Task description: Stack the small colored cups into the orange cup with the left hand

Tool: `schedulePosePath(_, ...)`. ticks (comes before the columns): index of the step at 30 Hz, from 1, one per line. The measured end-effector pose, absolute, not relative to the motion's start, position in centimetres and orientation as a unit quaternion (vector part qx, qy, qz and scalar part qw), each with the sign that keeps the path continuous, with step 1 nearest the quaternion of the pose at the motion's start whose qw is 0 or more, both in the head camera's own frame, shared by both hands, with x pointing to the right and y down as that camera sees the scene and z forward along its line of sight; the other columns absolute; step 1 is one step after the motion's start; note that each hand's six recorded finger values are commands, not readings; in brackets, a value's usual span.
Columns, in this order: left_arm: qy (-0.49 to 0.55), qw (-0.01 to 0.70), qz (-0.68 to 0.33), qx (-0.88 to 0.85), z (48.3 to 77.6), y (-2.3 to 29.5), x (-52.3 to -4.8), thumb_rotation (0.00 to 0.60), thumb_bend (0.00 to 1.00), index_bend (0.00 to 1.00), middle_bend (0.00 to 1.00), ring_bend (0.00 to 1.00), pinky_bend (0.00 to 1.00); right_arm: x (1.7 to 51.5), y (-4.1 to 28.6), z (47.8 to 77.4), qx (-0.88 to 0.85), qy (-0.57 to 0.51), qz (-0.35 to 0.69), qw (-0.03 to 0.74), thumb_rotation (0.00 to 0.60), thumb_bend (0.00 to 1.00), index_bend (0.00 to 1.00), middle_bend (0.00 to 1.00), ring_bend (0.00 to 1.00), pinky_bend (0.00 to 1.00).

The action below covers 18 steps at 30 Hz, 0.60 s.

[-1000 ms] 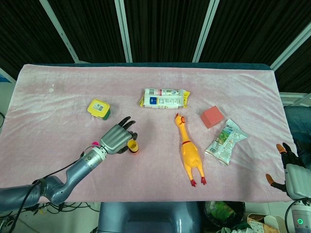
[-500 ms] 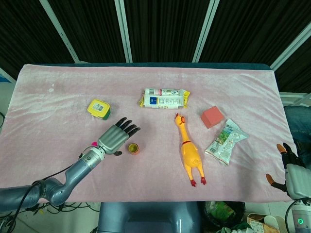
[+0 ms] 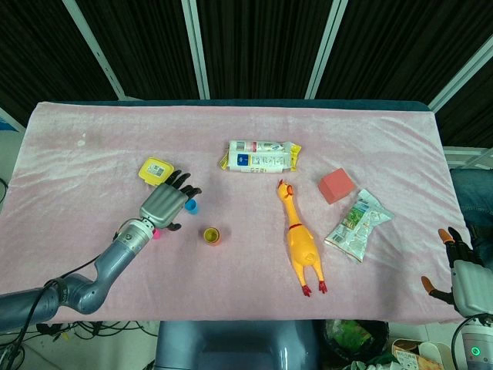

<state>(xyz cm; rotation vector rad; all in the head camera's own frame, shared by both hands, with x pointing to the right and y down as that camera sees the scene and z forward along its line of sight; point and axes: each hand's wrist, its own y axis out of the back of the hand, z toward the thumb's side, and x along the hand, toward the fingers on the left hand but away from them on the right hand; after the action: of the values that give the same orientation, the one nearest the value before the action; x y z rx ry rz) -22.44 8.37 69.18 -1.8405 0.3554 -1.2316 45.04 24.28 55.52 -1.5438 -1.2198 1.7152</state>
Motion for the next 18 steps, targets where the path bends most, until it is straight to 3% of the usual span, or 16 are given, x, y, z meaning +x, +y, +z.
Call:
schedulePosePath(8,0.142,0.427,-0.504,-0.737,70.6,7.7,-22.4,0.600,0.19,0.25,0.33,0.00,0.00,45.1,24.2,55.6,-0.571,-0.451,0.634,0.261,0.600,0.19,0.00,0.01,0.13,0.17)
schedulePosePath(18,0.135,0.426,-0.514,-0.732,72.1,7.2,-21.8,0.600,0.26,0.34,0.45,0.00,0.00,45.0,24.3,55.6,-0.571,-0.455,0.633,0.257,0.600,0.19,0.00,0.02,0.13,0.17)
